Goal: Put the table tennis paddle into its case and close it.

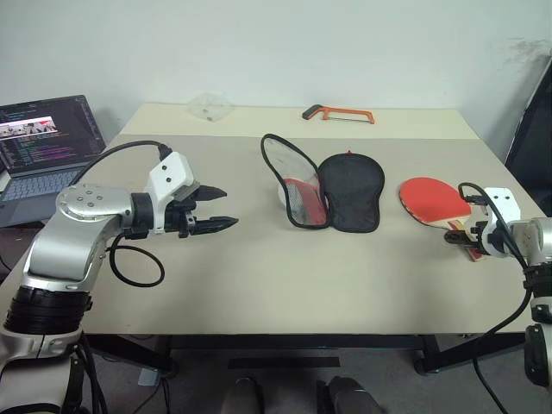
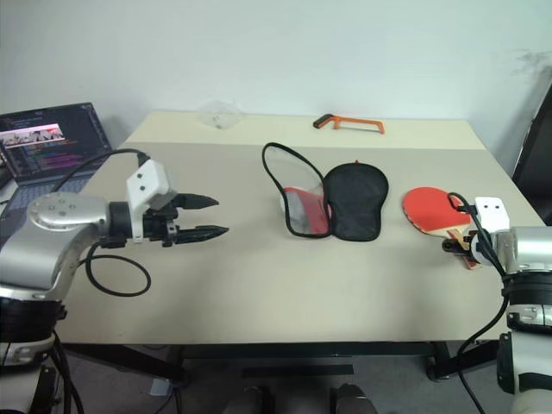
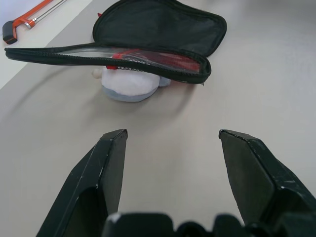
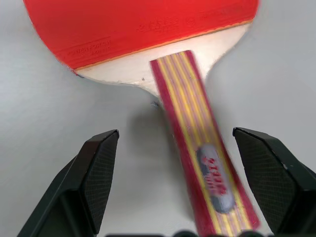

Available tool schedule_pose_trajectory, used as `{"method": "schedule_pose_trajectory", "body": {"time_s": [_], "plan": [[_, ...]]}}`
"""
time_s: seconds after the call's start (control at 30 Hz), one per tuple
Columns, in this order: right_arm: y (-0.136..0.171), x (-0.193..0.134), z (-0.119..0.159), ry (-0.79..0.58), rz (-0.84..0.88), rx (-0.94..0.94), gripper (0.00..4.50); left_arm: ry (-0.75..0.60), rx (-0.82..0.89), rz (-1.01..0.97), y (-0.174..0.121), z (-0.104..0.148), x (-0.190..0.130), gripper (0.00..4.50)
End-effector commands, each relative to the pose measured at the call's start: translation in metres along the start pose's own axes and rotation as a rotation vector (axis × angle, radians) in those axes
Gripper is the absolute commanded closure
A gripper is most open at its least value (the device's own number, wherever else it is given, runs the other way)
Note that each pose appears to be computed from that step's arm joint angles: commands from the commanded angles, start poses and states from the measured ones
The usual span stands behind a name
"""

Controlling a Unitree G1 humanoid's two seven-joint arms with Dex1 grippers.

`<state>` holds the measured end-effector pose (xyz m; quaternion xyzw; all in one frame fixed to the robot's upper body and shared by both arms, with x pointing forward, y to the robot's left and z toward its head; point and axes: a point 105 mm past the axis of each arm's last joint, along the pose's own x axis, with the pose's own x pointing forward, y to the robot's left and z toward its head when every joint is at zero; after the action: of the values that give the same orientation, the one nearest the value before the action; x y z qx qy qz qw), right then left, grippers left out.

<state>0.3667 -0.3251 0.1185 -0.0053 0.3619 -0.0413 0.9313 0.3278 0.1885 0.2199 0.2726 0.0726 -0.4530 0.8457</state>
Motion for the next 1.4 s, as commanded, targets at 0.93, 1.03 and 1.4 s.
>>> {"method": "schedule_pose_trajectory", "body": {"time_s": [0.93,1.03,1.4], "plan": [[0.177,-0.041,0.132,-0.395,0.255,0.062,3.52,-0.013,0.034,0.043,0.001,0.01,0.0,1.27],[0.204,-0.033,0.126,-0.371,0.276,0.113,3.52,-0.014,0.034,0.043,0.0,0.01,0.0,1.27],[0.217,-0.007,0.094,-0.26,0.206,0.198,3.52,0.005,0.021,0.052,-0.008,0.004,-0.004,1.27]]}}
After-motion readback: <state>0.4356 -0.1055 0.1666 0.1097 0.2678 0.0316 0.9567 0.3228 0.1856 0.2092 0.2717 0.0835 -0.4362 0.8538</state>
